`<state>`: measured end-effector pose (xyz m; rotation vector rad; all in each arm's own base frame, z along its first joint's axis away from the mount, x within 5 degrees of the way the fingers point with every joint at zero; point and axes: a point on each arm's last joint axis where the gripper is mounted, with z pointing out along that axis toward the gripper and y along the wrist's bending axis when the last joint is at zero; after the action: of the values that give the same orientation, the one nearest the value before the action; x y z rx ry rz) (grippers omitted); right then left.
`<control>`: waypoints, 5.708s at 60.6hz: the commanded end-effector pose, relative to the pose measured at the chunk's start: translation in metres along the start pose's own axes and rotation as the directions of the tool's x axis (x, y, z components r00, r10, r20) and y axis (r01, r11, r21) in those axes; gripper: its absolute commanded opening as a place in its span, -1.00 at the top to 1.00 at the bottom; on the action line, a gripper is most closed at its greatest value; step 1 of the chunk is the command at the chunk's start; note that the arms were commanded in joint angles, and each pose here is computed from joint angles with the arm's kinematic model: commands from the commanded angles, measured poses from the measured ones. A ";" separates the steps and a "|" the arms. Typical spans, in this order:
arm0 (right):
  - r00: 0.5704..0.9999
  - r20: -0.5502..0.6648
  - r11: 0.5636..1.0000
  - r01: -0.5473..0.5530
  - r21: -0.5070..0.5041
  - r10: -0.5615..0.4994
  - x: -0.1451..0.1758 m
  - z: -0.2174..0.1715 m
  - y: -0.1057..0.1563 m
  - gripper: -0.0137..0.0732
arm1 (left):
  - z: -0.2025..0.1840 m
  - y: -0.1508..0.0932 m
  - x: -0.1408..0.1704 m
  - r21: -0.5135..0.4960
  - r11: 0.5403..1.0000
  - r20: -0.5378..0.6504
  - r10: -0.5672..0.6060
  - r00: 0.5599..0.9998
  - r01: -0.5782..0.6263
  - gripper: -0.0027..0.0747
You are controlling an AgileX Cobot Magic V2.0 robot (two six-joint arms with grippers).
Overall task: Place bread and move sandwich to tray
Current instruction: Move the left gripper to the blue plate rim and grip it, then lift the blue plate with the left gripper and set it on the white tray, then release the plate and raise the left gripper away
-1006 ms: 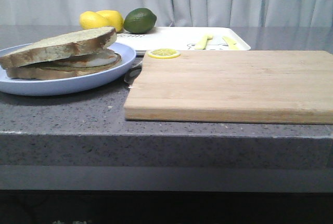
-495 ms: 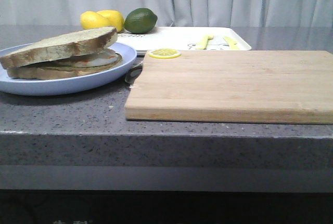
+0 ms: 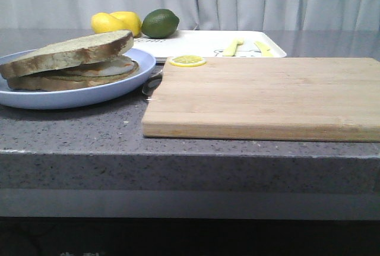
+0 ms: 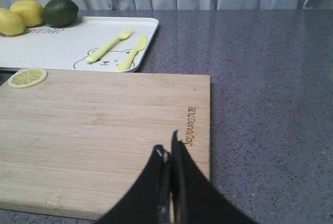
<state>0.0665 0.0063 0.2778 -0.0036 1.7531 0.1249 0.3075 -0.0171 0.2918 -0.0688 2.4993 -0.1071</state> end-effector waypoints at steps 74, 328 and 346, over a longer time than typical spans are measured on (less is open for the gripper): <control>0.995 0.101 1.000 0.000 -0.003 0.000 -0.014 -0.001 0.001 0.83 | 0.020 0.015 -0.035 0.133 0.977 -0.101 -0.152 0.983 0.165 0.98; 0.998 0.057 1.000 -0.004 -0.004 0.005 -0.010 -0.001 0.001 0.83 | -0.186 -0.064 -0.194 0.370 0.910 0.551 -0.051 0.833 -0.189 0.98; 0.998 0.057 1.000 -0.004 -0.004 0.005 -0.010 -0.001 0.001 0.83 | -0.156 -0.033 -0.131 -0.001 0.994 0.304 0.103 0.947 -0.108 0.98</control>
<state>0.0667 0.0067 0.2723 0.0005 1.7841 0.1315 0.3492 -0.0409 0.4861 0.0652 2.2903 -0.1629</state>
